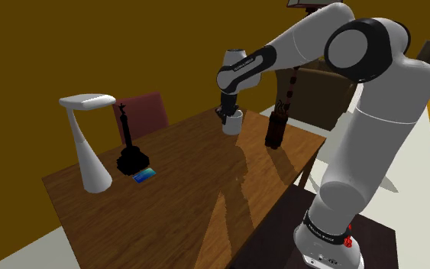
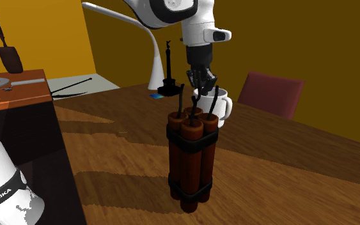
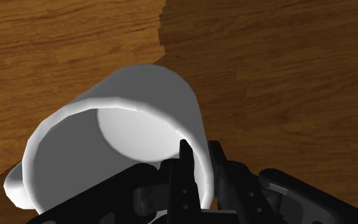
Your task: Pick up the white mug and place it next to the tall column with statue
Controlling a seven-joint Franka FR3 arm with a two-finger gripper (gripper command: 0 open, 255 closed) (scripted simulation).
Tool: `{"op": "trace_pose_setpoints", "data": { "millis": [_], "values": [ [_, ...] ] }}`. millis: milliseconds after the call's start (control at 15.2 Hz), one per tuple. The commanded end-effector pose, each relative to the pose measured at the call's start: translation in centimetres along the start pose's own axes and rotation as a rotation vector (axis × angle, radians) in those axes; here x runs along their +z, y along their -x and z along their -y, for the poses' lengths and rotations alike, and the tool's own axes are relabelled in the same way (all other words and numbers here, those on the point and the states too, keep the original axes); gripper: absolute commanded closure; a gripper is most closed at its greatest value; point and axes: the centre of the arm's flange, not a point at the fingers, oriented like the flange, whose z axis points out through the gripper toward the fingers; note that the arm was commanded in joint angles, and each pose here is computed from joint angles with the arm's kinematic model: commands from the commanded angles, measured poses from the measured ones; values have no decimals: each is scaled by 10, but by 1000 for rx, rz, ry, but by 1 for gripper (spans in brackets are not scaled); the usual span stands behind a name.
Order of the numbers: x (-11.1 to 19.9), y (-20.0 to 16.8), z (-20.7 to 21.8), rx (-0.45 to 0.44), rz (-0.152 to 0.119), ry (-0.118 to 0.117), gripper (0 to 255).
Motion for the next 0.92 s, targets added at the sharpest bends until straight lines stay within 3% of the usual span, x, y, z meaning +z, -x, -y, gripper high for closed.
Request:
{"op": "trace_pose_setpoints", "data": {
  "millis": [0,858],
  "values": [
    [-12,0,0,0,0,0,255],
    [-80,-8,-1,0,0,0,255]
  ]
}}
